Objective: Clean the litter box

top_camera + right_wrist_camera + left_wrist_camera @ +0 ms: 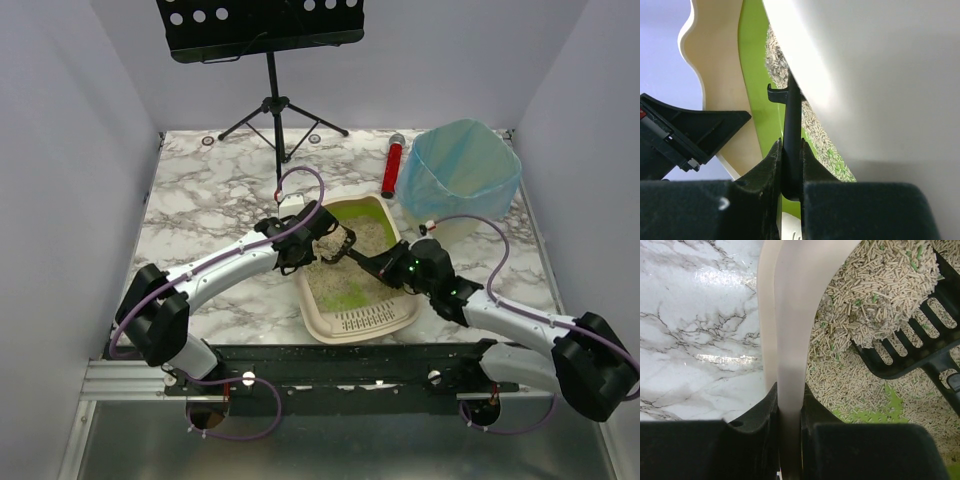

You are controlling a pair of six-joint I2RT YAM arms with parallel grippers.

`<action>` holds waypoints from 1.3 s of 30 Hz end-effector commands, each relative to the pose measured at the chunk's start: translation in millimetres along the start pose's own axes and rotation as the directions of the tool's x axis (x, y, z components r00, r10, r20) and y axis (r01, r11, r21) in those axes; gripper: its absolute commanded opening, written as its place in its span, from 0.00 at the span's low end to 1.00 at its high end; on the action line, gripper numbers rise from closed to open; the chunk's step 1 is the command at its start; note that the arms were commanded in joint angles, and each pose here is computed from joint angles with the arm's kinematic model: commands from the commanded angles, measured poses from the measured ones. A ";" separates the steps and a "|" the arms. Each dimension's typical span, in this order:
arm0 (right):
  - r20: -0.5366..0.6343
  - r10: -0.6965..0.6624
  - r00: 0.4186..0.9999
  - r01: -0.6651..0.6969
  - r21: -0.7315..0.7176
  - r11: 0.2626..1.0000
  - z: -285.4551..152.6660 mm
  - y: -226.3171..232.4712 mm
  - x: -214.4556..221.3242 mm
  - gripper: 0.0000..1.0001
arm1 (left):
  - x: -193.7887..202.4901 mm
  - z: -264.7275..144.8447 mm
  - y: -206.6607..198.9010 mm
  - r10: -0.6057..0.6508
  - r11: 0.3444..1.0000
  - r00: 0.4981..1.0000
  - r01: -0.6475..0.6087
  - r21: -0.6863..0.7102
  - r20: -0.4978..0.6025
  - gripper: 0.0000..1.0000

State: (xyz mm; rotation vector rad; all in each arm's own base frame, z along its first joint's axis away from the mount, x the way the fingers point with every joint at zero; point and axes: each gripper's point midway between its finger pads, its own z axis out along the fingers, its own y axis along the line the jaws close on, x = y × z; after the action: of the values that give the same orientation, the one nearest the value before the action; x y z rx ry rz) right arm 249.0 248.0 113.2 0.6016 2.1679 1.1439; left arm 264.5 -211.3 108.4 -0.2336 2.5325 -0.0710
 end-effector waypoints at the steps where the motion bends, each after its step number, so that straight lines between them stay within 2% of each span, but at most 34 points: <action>1: 0.072 0.078 0.994 -0.090 0.177 0.980 -6.7 -52.5 -3.7 0.01 | 15.7 1.5 5.3 -0.032 0.999 0.997 0.032 -0.002 -0.076 0.00; 7: 0.079 0.104 0.991 -0.116 0.166 0.979 -10.8 -53.9 -2.8 0.01 | 10.0 -1.1 6.0 -0.035 0.999 0.998 0.036 0.016 -0.057 0.00; 11: 0.066 0.107 0.992 -0.112 0.071 0.991 -12.7 -38.4 -1.6 0.01 | 9.2 0.3 8.0 -0.028 1.000 0.998 0.029 0.012 -0.057 0.00; 23: 0.110 0.113 0.987 -0.110 -0.030 0.993 -27.4 -28.9 -8.1 0.01 | 3.2 -2.8 7.1 -0.017 0.999 0.999 0.019 0.035 -0.037 0.00; 39: 0.109 0.083 0.991 -0.056 -0.231 0.971 -66.8 23.4 -15.4 0.01 | -7.3 -5.6 3.5 0.048 0.996 0.999 -0.048 0.072 -0.007 0.00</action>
State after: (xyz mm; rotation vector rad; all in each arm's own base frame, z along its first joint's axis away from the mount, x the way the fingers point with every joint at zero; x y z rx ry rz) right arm 217.0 214.5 149.0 0.6690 1.9517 1.3087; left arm 265.7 -200.1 107.5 -0.1623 2.5462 -0.0714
